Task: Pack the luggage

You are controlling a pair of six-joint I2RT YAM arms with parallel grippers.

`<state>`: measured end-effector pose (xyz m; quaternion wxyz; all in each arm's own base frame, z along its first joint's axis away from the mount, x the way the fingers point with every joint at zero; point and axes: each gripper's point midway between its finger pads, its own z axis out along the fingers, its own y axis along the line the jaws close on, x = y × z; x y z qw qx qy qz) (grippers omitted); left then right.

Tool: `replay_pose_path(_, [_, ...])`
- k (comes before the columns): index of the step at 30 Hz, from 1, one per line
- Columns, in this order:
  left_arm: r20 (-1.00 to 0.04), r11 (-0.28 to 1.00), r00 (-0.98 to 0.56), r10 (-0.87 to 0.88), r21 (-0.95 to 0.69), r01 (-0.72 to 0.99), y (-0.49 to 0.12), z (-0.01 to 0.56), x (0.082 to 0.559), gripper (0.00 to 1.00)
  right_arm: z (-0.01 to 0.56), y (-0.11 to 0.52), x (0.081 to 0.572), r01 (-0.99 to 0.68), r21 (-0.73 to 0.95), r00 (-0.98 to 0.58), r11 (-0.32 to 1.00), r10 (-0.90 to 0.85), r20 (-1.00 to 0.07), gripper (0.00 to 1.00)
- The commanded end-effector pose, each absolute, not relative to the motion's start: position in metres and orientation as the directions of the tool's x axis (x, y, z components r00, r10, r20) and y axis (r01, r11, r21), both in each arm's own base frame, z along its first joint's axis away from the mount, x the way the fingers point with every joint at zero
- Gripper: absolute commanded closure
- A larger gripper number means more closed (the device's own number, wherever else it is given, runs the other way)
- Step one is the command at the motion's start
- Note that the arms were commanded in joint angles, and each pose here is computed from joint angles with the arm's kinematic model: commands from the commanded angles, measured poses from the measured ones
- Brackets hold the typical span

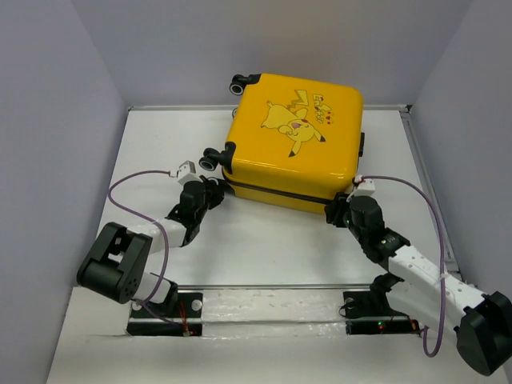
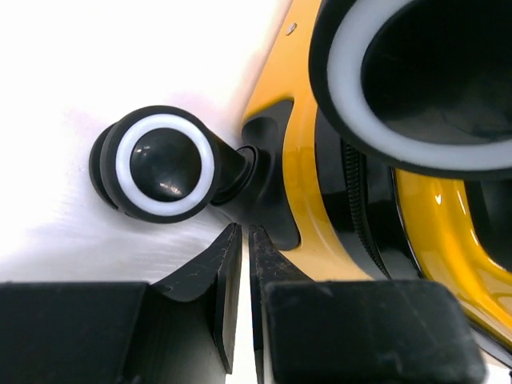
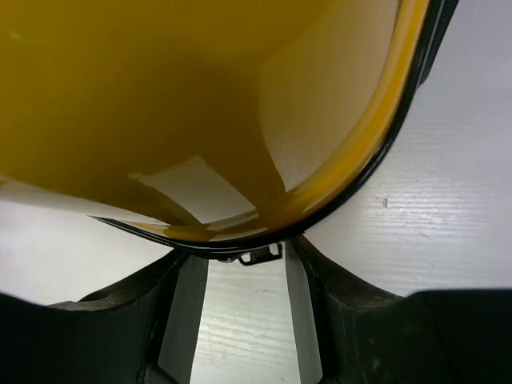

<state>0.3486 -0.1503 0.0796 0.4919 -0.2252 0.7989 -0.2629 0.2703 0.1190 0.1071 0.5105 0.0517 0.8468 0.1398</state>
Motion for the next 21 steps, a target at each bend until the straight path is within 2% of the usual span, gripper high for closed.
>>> replay_pose_path(1, [-0.706, 0.757, -0.322, -0.631, -0.652, -0.053, -0.151, 0.11, 0.372, 0.8, 0.149, 0.124, 0.291, -0.109, 0.295, -0.34, 0.949, 0.243, -0.908, 0.52])
replay_pose_path(6, [-0.713, 0.752, -0.294, -0.637, -0.658, -0.036, -0.152, 0.118, 0.379, 0.81, 0.153, 0.122, 0.296, -0.102, 0.27, -0.324, 0.958, 0.224, -0.919, 0.57])
replay_pose_path(8, [-0.712, 0.749, -0.291, -0.639, -0.661, -0.027, -0.154, 0.118, 0.382, 0.81, 0.153, 0.123, 0.297, -0.104, 0.27, -0.322, 0.957, 0.224, -0.92, 0.66])
replay_pose_path(9, [-0.713, 0.748, -0.286, -0.641, -0.663, -0.024, -0.155, 0.12, 0.385, 0.81, 0.154, 0.123, 0.298, -0.106, 0.271, -0.317, 0.957, 0.225, -0.921, 0.68])
replay_pose_path(14, [-0.716, 0.743, -0.271, -0.644, -0.669, 0.004, -0.159, 0.126, 0.386, 0.81, 0.16, 0.13, 0.296, -0.148, 0.292, -0.303, 0.945, 0.238, -0.923, 0.93])
replay_pose_path(21, [-0.717, 0.734, -0.298, -0.63, -0.675, 0.075, -0.186, 0.132, 0.385, 0.81, 0.14, 0.172, 0.273, -0.244, 0.345, -0.407, 0.906, 0.228, -0.885, 0.93])
